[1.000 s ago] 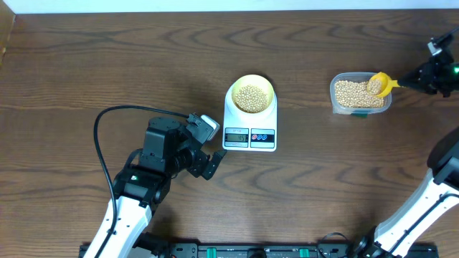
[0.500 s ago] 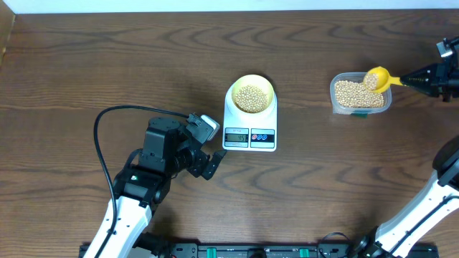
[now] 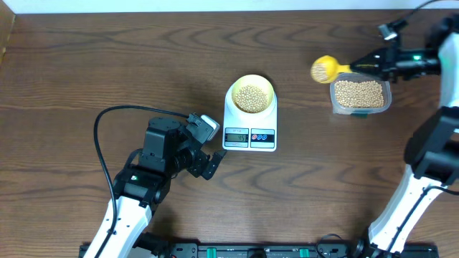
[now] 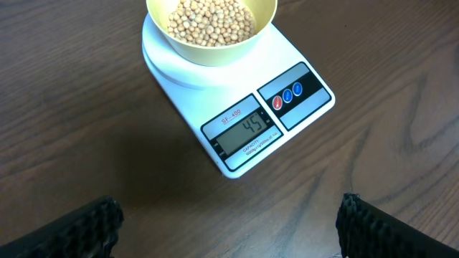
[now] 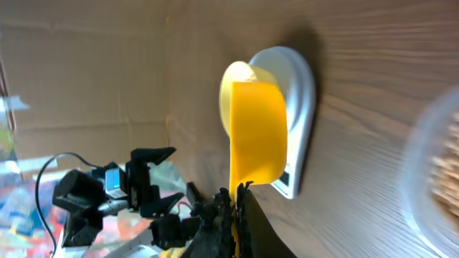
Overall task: Scoop item into bowl and weigh 50g on scale
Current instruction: 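Lift the filled scoop and carry it toward the yellow bowl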
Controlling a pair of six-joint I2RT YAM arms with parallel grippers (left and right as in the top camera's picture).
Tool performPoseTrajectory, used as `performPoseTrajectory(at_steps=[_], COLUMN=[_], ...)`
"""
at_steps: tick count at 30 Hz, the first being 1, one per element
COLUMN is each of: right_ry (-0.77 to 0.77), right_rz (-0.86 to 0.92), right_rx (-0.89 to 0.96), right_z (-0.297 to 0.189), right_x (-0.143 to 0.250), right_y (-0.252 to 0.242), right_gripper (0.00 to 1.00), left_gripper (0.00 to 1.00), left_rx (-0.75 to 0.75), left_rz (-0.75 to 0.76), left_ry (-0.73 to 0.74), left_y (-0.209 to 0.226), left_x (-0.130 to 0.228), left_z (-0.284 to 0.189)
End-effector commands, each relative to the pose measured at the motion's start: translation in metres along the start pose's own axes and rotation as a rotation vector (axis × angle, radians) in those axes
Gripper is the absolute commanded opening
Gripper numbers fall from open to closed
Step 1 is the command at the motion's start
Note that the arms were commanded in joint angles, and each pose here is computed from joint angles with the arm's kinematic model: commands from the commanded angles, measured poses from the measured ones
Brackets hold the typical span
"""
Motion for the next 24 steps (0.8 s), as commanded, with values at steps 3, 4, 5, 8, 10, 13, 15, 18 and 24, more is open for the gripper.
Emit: performPoseTrajectory(at_steps=[3, 4, 5, 8, 10, 13, 15, 18, 24], right_ry=[0.063, 0.078, 0.090, 0.130, 0.161, 0.209, 0.255, 0.294, 0.324], right_rz=[-0.016, -0.019, -0.020, -0.029, -0.034, -0.037, -0.040, -0.079, -0.177], right_rx=[-0.090, -0.096, -0.099, -0.111, -0.109, -0.068, -0.008, 0.074, 0.225], right_z=[0.048, 0.056, 0.063, 0.087, 0.103, 0.125, 0.141, 0.159, 0.172], right_x=[-0.008, -0.009, -0.010, -0.012, -0.012, -0.013, -0.012, -0.015, -0.022], right_y=[0.021, 0.024, 0.027, 0.037, 0.043, 0.049, 0.054, 0.066, 0.086], right_gripper=[0.01, 0.01, 0.01, 0.01, 0.02, 0.01, 0.02, 0.02, 0.02], left_gripper=[0.98, 0.98, 0.98, 0.97, 0.98, 0.98, 0.98, 0.97, 0.98], left_rx=[-0.009, -0.009, -0.009, -0.009, -0.009, -0.009, -0.009, -0.009, -0.009], left_rz=[0.012, 0.012, 0.012, 0.012, 0.012, 0.012, 0.012, 0.012, 0.012], left_ry=[-0.003, -0.003, -0.003, -0.003, -0.003, -0.003, -0.004, -0.003, -0.003], left_y=[0.001, 0.001, 0.001, 0.001, 0.001, 0.001, 0.001, 0.001, 0.001], left_x=[-0.001, -0.001, -0.001, -0.001, -0.001, -0.001, -0.001, -0.001, -0.001], left_z=[0.000, 0.000, 0.000, 0.000, 0.000, 0.000, 0.000, 0.000, 0.000])
Point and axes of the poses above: each gripper's point midway between its finger pads, its own z axis out along the fingers, its own y axis along the line the jaws close on, x = y × z, the point moved 9 cm from there along -z, back along the fingers, and after that the axes turned 13 degrees about -z, right-handed, at the moved point
